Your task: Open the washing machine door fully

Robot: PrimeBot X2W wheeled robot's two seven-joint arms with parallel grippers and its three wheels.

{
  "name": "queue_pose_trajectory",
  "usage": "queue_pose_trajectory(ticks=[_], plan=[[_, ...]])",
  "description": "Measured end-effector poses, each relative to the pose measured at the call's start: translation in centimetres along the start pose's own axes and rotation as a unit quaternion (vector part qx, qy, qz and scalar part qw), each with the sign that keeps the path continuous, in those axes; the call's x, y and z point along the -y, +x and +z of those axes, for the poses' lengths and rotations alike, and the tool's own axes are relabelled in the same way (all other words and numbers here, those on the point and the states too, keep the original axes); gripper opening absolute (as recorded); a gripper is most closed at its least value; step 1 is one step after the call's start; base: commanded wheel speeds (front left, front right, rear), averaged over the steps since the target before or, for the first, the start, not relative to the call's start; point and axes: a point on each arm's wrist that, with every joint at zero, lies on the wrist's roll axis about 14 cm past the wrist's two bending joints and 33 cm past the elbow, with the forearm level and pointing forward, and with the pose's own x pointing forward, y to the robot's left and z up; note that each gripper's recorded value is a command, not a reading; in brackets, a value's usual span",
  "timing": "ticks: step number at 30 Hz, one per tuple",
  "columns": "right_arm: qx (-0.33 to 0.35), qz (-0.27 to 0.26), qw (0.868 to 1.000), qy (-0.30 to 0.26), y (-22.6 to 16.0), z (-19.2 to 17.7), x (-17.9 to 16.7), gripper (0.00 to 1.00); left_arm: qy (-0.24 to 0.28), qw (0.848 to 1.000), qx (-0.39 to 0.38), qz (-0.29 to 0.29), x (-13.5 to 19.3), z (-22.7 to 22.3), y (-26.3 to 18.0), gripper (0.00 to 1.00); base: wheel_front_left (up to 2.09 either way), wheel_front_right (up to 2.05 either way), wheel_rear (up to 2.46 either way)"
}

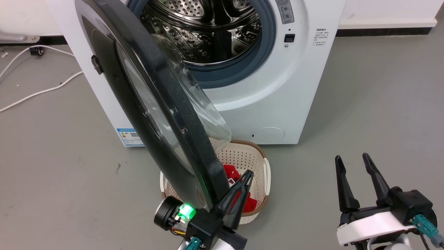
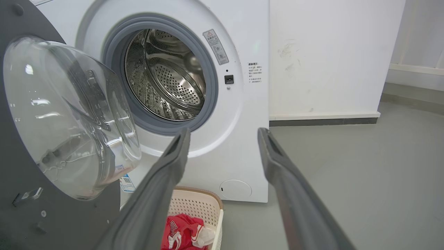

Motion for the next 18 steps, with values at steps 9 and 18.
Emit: queue_pose_trajectory(ticks=[9,18], plan=[[-0.002,0.011,1.000,0.009,0.2,-0.2,-0.8,1.00,-0.005,0.999,-0.011,0.047,-1.6,-0.5,-1.6,0.00,0.00,0.00,0.00],[-0.001,0.025,1.000,0.017,0.5,-0.2,-1.7,1.00,-0.002,0.995,-0.016,0.094,-3.1,-0.5,-3.8,0.00,0.00,0.00,0.00]])
